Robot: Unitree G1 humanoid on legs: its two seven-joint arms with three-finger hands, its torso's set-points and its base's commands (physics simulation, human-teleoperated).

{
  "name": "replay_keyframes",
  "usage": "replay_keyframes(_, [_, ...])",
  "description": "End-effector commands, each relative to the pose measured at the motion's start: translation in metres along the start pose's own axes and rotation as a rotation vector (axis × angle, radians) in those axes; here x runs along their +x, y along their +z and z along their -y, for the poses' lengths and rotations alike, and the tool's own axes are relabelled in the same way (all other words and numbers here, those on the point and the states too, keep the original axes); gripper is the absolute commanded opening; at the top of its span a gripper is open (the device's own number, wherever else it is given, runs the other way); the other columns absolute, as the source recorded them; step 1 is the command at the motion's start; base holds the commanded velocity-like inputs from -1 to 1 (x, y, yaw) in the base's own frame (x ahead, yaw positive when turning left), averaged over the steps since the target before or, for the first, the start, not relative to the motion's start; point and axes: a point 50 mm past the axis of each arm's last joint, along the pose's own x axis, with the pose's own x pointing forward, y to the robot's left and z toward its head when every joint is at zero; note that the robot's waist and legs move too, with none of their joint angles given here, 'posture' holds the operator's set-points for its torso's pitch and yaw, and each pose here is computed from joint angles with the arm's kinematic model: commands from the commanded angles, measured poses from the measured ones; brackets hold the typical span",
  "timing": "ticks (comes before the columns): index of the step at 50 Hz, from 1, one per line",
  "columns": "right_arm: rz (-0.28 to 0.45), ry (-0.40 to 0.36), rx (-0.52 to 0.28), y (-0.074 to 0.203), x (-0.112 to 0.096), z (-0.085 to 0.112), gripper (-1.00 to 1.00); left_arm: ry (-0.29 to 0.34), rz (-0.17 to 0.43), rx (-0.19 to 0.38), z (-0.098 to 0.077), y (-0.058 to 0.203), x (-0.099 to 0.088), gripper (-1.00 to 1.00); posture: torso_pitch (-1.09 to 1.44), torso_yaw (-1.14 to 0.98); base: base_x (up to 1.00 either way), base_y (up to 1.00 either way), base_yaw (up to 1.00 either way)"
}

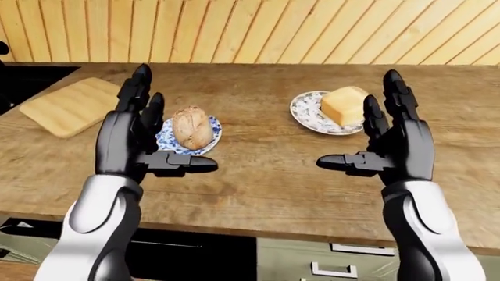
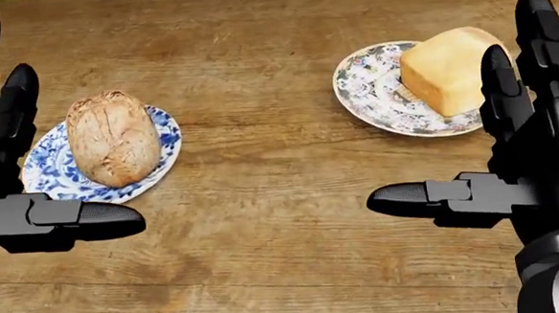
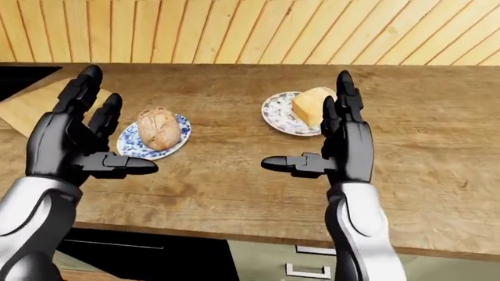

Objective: Place all breads on the cutting board.

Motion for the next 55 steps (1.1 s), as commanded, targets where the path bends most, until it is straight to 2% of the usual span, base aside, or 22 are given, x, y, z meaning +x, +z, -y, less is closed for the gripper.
replay_keyframes(1, [0.076,0.018,0.007,0.013,0.000,-0.003,1.00,0.012,0.073,0.012,-0.003,0.013,-0.002,1.00,0.00,0.00,0.00,0.00,0.00])
replay_keyframes(9, [0.096,-0.001,-0.044,0.035,0.007,0.000,1.00,0.018,0.084,0.016,-0.004,0.025,-0.008,1.00,0.00,0.00,0.00,0.00,0.00])
replay_keyframes(14, [0.060,-0.036,-0.115,0.044,0.018,0.004,1.00,0.018,0.093,0.020,-0.005,0.030,-0.011,1.00,0.00,0.00,0.00,0.00,0.00])
replay_keyframes(17, [0.044,-0.058,-0.131,0.047,0.025,0.008,1.00,0.014,0.092,0.021,-0.004,0.030,-0.011,1.00,0.00,0.00,0.00,0.00,0.00])
replay_keyframes(21, [0.026,-0.146,-0.183,0.058,0.036,0.023,1.00,0.008,0.090,0.024,-0.002,0.029,-0.010,1.00,0.00,0.00,0.00,0.00,0.00])
replay_keyframes(26, [0.001,-0.206,-0.249,0.057,0.049,0.034,1.00,0.005,0.088,0.027,0.000,0.029,-0.011,1.00,0.00,0.00,0.00,0.00,0.00])
replay_keyframes(29, [-0.030,-0.256,-0.332,0.057,0.059,0.042,1.00,0.002,0.087,0.029,0.002,0.029,-0.011,1.00,0.00,0.00,0.00,0.00,0.00])
replay_keyframes(31, [-0.050,-0.263,-0.379,0.056,0.064,0.043,1.00,0.003,0.084,0.029,0.002,0.027,-0.010,1.00,0.00,0.00,0.00,0.00,0.00])
replay_keyframes(35, [-0.077,-0.282,-0.451,0.057,0.084,0.046,1.00,-0.001,0.084,0.032,0.004,0.027,-0.010,1.00,0.00,0.00,0.00,0.00,0.00])
replay_keyframes(40, [-0.108,-0.289,-0.498,0.057,0.106,0.047,1.00,-0.005,0.086,0.034,0.006,0.028,-0.010,1.00,0.00,0.00,0.00,0.00,0.00])
replay_keyframes(45, [-0.132,-0.292,-0.615,0.058,0.134,0.037,1.00,-0.005,0.093,0.035,0.006,0.032,-0.009,1.00,0.00,0.00,0.00,0.00,0.00])
replay_keyframes(46, [-0.144,-0.299,-0.658,0.058,0.141,0.035,1.00,-0.007,0.095,0.037,0.006,0.033,-0.009,1.00,0.00,0.00,0.00,0.00,0.00])
replay_keyframes(51, [-0.175,-0.305,-0.703,0.062,0.166,0.031,1.00,-0.004,0.098,0.037,0.005,0.033,-0.008,1.00,0.00,0.00,0.00,0.00,0.00])
replay_keyframes(55, [-0.241,-0.293,-0.763,0.059,0.177,0.033,1.00,-0.005,0.098,0.038,0.006,0.034,-0.009,1.00,0.00,0.00,0.00,0.00,0.00])
